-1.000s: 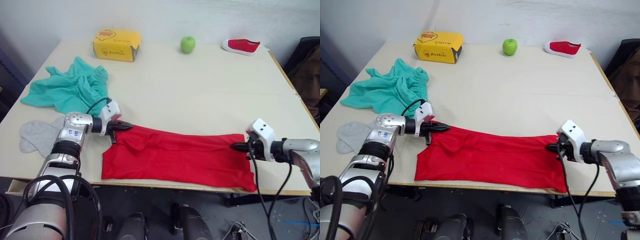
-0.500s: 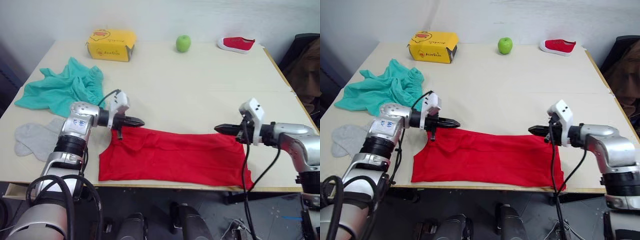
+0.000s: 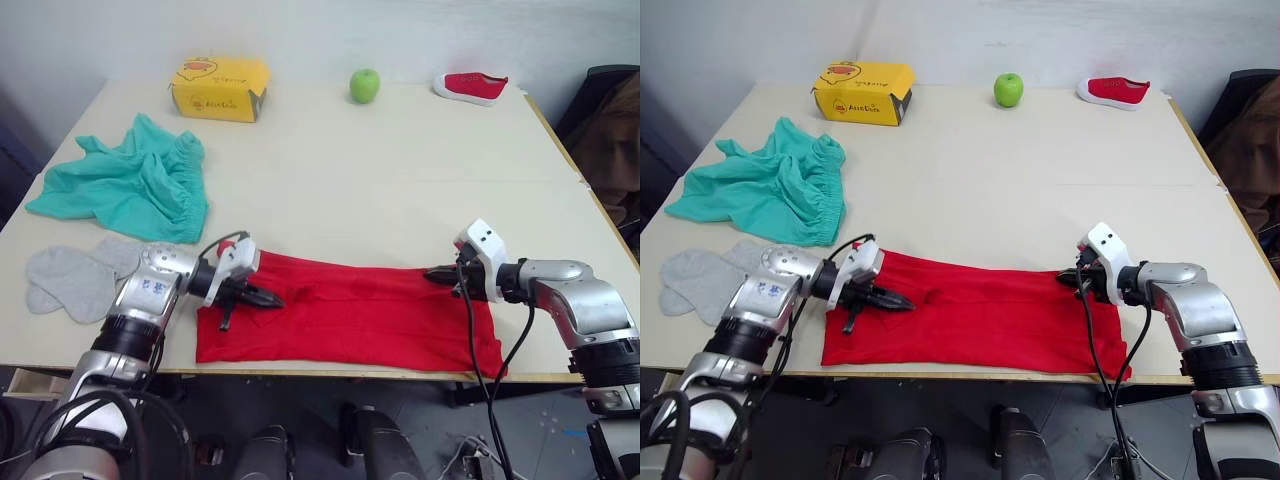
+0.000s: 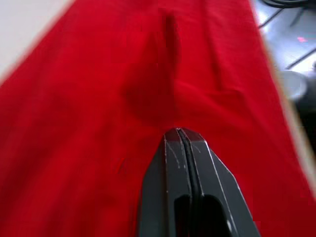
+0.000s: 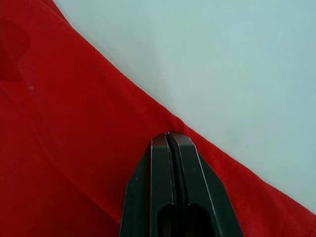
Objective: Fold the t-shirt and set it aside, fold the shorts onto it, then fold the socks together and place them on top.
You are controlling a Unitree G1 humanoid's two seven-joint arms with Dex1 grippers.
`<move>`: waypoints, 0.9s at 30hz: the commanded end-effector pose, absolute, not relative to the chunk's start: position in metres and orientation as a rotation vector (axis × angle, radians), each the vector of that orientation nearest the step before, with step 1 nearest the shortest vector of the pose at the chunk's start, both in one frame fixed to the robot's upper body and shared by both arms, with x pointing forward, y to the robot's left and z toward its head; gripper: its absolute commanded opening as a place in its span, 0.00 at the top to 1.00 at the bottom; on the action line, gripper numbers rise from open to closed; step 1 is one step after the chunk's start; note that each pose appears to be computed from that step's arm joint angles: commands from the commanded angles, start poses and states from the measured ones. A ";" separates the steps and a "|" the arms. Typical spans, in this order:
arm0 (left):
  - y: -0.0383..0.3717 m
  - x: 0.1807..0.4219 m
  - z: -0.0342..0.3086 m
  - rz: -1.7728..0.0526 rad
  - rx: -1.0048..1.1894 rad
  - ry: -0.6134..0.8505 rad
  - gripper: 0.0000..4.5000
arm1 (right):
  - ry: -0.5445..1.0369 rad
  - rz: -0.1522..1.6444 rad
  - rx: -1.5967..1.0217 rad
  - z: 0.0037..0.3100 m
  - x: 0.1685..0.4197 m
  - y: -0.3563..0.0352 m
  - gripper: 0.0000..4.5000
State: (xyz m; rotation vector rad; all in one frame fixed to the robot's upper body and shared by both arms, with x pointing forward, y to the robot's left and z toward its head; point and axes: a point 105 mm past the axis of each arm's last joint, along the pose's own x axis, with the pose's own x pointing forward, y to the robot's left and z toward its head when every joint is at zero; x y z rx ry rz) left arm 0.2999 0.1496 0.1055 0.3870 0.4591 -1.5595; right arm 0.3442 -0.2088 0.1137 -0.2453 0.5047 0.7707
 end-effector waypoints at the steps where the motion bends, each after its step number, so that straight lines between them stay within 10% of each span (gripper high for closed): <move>1: 0.155 0.294 0.117 -1.582 0.469 0.430 1.00 | 0.572 0.717 -0.242 0.099 0.340 -0.224 0.99; 11: 0.141 0.319 0.173 -1.531 0.261 0.310 1.00 | 0.544 0.694 -0.250 0.123 0.333 -0.246 0.99; 27: 0.182 0.296 0.083 -1.552 0.627 0.610 1.00 | 0.585 0.610 -0.286 0.101 0.321 -0.280 0.99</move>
